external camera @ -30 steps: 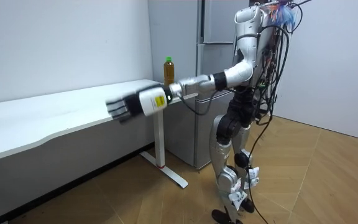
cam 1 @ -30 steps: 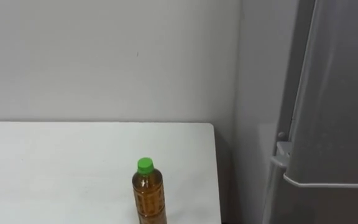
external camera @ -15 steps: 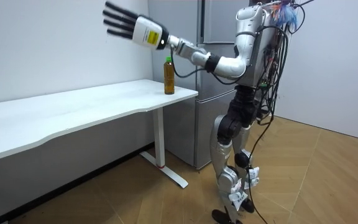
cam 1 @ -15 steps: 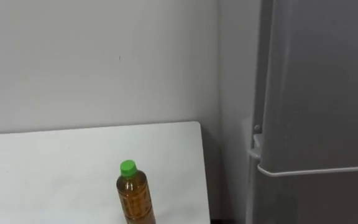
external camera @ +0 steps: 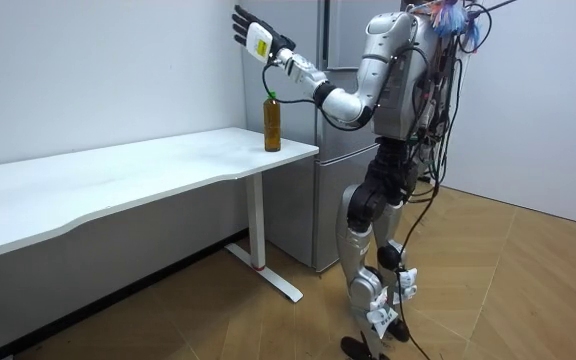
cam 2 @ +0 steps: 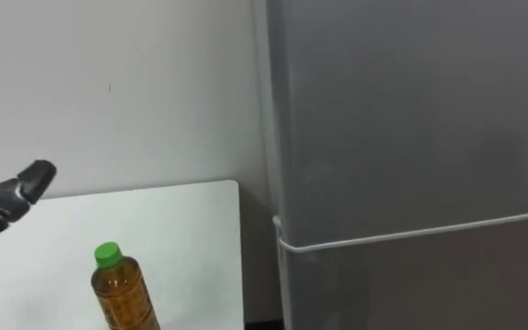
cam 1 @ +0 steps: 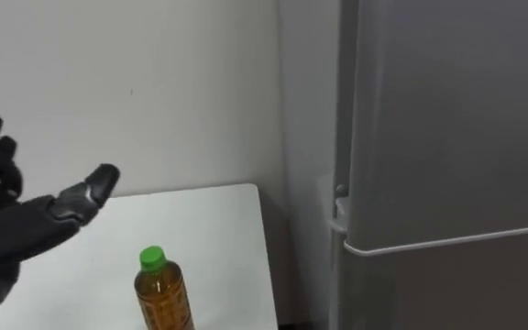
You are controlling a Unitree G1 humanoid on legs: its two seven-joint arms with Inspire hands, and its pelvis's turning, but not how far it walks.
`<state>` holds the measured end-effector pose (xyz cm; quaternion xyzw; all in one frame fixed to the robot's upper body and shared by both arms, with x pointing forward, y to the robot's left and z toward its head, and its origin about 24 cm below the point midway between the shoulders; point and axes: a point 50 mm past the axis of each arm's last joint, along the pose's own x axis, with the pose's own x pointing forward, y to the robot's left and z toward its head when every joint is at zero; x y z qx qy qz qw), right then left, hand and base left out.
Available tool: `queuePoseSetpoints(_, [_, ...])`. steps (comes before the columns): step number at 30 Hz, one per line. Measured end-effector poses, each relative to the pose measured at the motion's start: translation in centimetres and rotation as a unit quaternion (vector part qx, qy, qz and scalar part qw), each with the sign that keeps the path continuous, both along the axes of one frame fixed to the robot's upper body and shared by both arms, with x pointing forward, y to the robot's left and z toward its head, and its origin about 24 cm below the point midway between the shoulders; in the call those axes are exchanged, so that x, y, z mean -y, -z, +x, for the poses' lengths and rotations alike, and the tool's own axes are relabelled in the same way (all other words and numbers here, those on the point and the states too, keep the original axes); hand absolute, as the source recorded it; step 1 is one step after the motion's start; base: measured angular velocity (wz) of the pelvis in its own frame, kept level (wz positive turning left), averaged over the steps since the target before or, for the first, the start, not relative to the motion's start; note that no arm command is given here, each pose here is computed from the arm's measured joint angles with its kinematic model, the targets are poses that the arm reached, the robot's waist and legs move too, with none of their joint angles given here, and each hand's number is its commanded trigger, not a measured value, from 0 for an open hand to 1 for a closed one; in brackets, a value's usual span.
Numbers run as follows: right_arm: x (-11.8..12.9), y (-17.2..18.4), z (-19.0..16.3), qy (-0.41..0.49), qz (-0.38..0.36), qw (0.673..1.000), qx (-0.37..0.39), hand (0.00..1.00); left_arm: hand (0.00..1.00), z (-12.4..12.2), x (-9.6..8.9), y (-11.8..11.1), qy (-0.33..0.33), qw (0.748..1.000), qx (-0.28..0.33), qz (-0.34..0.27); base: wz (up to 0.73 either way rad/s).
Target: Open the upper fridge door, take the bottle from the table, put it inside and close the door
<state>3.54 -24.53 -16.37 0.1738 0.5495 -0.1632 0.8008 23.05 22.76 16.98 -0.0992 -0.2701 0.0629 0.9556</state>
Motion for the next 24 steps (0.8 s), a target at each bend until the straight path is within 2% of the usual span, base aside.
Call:
queuePoseSetpoints(8, [0.1, 0.0, -0.1, 0.006, -0.004, 1.000, -0.009, 0.00, 0.00, 1.1, 3.1, -0.2, 0.114, 0.993, -0.003, 0.028, 0.00])
queuePoseSetpoints(17, [0.2, 0.1, -0.1, 0.013, 0.001, 1.000, -0.018, 0.00, 0.00, 1.3, 4.0, 0.3, 0.165, 0.985, -0.023, 0.044, -0.01])
queuePoseSetpoints(24, [0.6, -0.1, 0.2, -0.001, -0.002, 1.000, -0.022, 0.00, 0.00, 1.2, 5.1, -0.6, 0.205, 0.977, 0.001, 0.054, 0.00])
